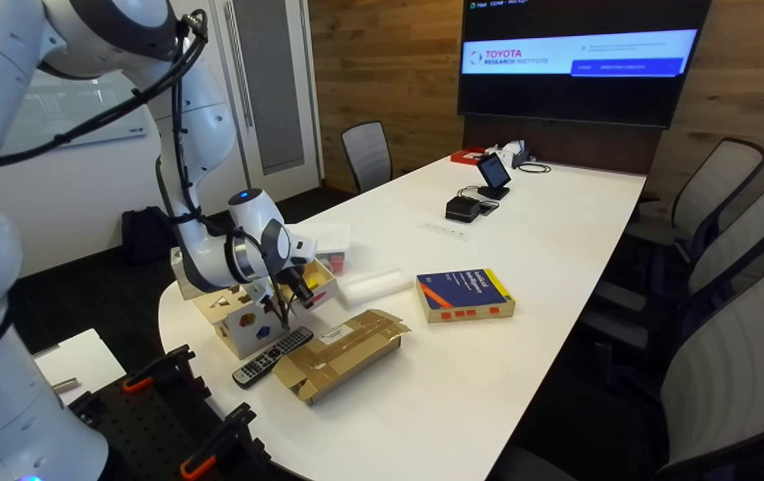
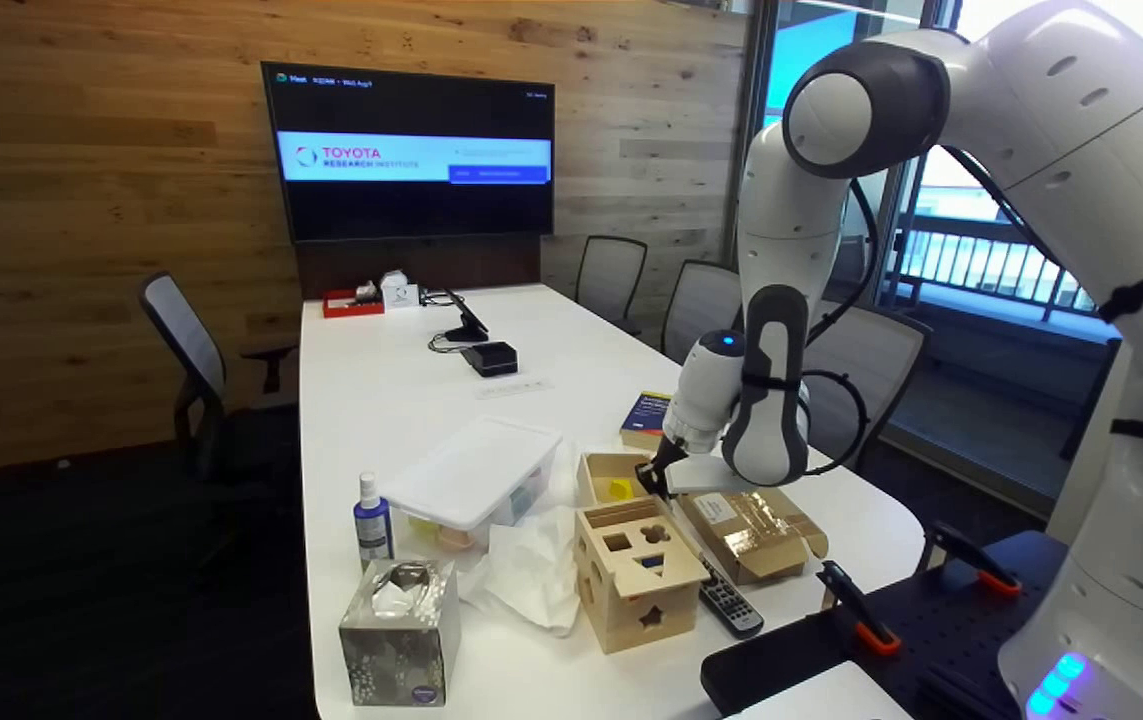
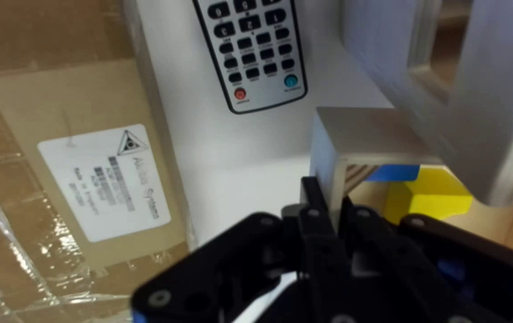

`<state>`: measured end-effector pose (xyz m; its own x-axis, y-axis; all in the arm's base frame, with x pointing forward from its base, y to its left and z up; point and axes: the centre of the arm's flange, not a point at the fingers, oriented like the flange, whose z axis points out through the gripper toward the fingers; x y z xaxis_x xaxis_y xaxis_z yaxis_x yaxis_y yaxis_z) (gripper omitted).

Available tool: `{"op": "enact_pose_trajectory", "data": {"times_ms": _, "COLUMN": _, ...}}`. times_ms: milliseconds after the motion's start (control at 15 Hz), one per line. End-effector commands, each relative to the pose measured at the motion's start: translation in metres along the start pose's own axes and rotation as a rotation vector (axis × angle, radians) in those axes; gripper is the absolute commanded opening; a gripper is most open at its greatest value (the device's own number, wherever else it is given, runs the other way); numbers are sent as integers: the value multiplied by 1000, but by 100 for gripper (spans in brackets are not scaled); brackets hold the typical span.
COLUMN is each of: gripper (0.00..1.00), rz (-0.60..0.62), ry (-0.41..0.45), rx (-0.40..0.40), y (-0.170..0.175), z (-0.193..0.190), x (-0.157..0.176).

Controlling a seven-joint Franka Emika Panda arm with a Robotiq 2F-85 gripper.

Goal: Move the small crate closer to the cube-shaped object

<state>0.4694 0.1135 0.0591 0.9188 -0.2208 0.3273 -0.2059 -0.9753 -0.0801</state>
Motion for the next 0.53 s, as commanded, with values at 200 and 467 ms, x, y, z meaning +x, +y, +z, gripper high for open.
{"op": "enact_pose_trajectory", "data": {"times_ms": 200, "gripper": 2, "rz": 64, "ry": -34, "rx": 5, "y": 21, "z": 38, "x": 10}}
{"op": "enact_pose_trajectory", "data": {"times_ms": 467, "gripper": 2, "rz": 71, "ry": -52, "rx": 11, "y": 25, "z": 42, "x": 22}}
